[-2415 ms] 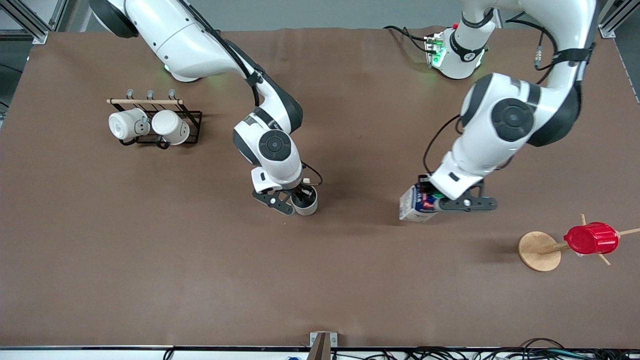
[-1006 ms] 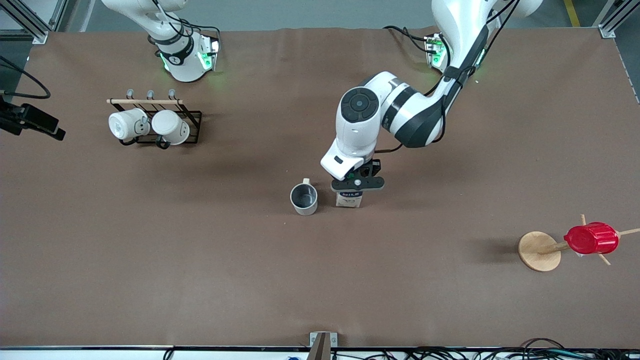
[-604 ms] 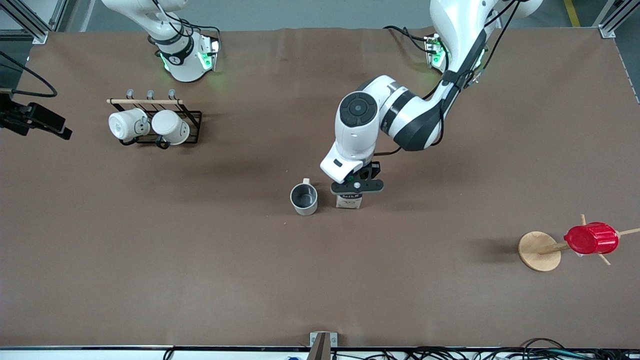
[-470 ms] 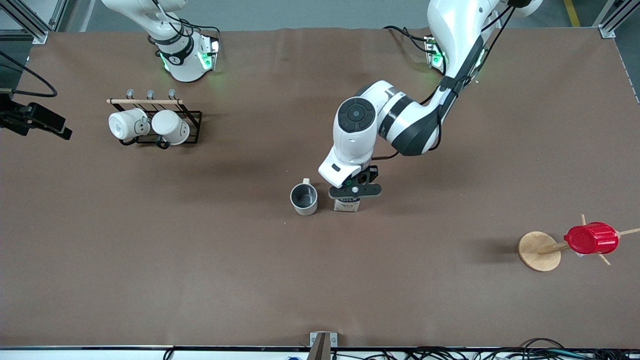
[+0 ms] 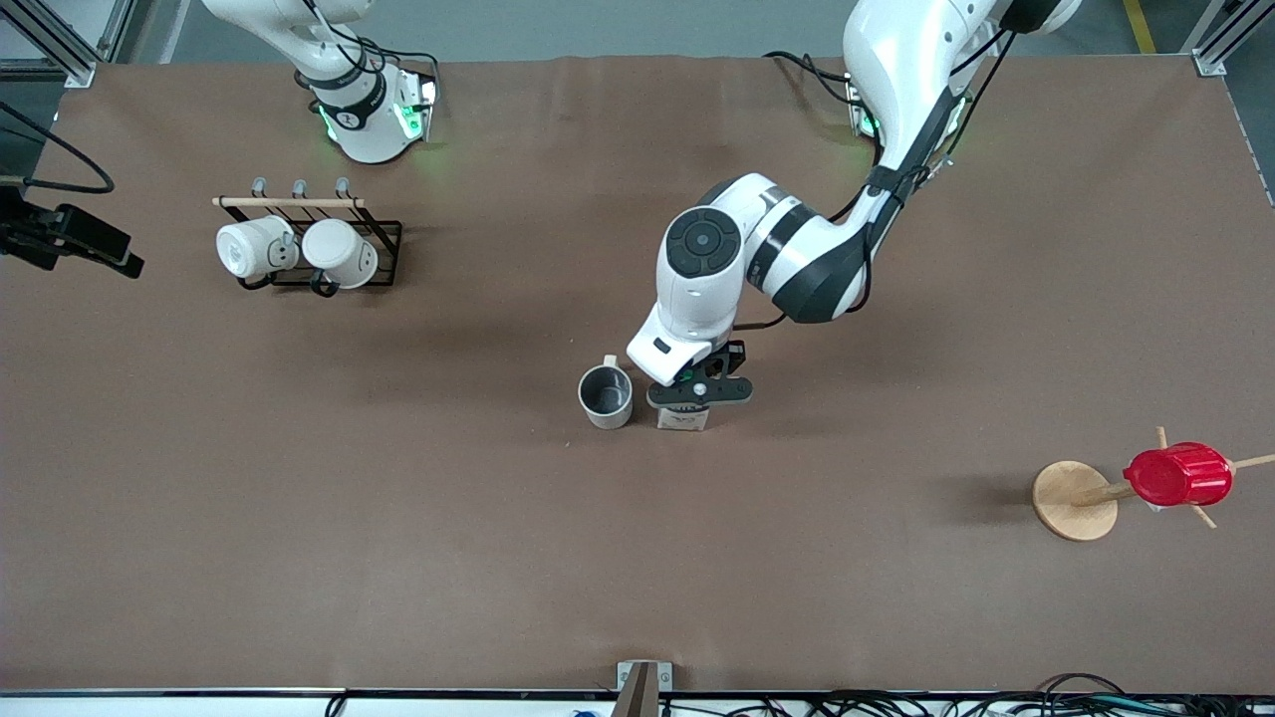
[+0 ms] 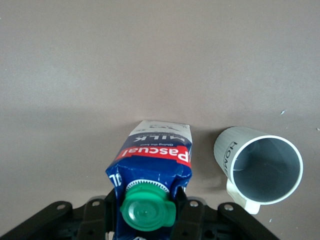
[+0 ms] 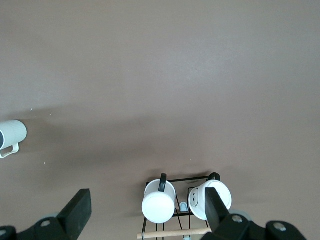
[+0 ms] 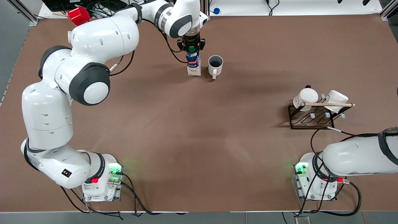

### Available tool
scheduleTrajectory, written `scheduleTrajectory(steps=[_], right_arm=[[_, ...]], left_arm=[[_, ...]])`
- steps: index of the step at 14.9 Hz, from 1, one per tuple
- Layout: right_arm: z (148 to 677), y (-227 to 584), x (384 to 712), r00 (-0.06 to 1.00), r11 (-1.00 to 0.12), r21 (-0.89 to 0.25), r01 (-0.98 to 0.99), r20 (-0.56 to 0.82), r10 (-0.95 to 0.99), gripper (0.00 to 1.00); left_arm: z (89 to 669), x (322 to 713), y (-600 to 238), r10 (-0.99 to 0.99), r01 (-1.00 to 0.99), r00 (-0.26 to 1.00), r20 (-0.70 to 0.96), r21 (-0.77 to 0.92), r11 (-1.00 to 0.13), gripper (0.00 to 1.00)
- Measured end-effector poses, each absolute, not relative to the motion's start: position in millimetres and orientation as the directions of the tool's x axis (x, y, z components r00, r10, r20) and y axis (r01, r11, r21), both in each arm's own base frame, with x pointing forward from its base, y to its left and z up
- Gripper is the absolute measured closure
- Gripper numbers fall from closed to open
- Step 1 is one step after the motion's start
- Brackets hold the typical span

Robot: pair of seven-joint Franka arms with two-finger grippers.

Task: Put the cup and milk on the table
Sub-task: 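Lower the milk carton beside the mug with the left gripper, then open the left gripper and withdraw it from the carton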

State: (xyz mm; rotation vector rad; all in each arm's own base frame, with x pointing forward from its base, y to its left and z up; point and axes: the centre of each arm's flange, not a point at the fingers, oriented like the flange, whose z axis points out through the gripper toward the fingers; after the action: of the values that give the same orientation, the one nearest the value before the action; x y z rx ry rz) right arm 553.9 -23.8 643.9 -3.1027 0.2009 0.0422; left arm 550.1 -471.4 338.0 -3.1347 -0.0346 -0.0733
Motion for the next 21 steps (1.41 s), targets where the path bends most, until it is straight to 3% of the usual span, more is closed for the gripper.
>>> scheduleTrajectory(steps=[2,8,15,21], right_arm=[[643.6,-23.7,553.6,0.991,-0.991,-0.03,-0.129,-0.032,-0.128,0.0],[643.3,-23.9,553.5,0.991,-0.991,-0.03,-0.13,-0.034,-0.129,0.0],[643.1,-25.1,553.3,0.991,-0.991,-0.03,-0.132,-0.035,-0.131,0.0],[642.8,-25.2,552.9,0.992,-0.992,-0.03,-0.12,-0.039,-0.119,0.0]], left_arm=[[338.1,546.3,-476.2,0.006,0.007,0.999,0.053,-0.011,-1.0,0.57],[375.9,551.6,-478.4,0.003,0.002,0.994,0.113,0.009,-1.0,0.01],[515.9,565.8,-388.2,0.161,0.163,0.976,0.146,0.004,-0.987,0.0],[560.4,596.5,-258.8,0.251,0.248,0.962,0.109,0.04,-0.968,0.0]])
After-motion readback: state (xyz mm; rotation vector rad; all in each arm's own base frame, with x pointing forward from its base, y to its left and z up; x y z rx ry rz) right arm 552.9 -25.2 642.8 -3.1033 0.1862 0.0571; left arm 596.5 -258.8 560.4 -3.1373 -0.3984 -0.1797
